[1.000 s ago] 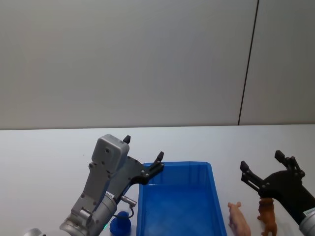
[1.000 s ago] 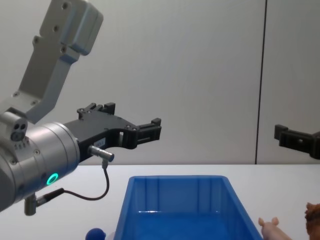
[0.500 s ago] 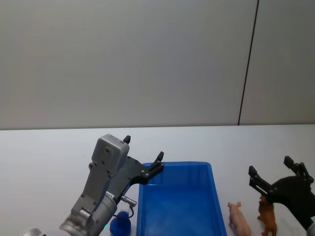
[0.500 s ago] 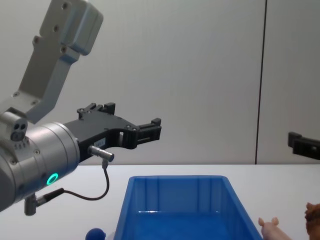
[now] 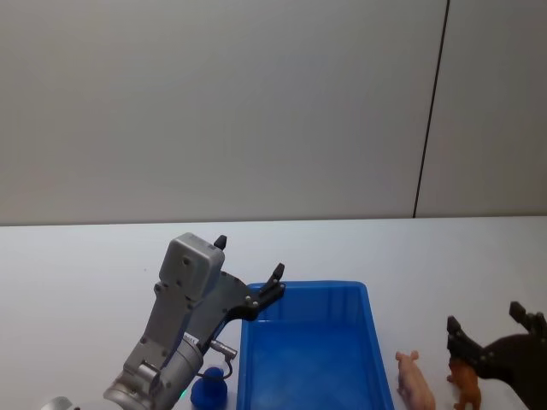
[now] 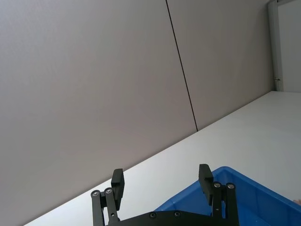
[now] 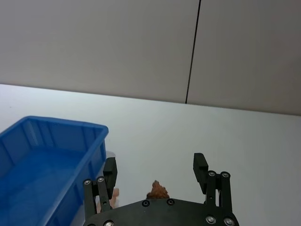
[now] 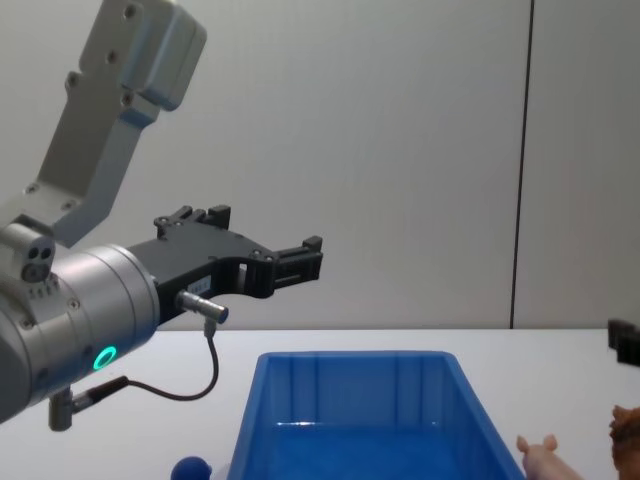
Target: Pick up the two dolls from the table and place them into the box.
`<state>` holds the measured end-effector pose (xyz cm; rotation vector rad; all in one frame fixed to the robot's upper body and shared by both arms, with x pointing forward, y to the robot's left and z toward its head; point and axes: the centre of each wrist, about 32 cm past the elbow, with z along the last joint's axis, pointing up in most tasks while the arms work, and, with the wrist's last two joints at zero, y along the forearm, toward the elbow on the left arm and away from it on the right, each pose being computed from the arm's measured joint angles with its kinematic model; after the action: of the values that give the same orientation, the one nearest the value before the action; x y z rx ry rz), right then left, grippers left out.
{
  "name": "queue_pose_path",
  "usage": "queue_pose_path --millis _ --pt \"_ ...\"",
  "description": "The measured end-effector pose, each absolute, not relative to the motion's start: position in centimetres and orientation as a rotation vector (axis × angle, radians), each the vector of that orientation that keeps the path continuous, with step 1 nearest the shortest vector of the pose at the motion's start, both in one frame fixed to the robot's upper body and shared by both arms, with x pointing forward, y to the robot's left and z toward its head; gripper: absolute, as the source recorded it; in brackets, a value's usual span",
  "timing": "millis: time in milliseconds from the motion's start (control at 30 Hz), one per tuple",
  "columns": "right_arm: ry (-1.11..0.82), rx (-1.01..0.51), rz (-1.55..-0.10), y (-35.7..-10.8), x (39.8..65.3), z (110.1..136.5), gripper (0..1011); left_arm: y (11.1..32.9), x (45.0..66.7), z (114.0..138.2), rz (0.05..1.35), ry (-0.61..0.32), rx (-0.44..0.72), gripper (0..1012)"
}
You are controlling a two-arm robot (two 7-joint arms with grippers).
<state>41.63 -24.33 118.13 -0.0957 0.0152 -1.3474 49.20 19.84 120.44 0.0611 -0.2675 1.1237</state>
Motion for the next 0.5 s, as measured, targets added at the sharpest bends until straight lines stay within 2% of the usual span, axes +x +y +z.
queue_pose_path --millis 500 --pt "0.083 -0.185 -1.381 -23.9 41.3 116.4 1001 19.8 49.2 120.4 1.124 -0.267 0.061 1001"
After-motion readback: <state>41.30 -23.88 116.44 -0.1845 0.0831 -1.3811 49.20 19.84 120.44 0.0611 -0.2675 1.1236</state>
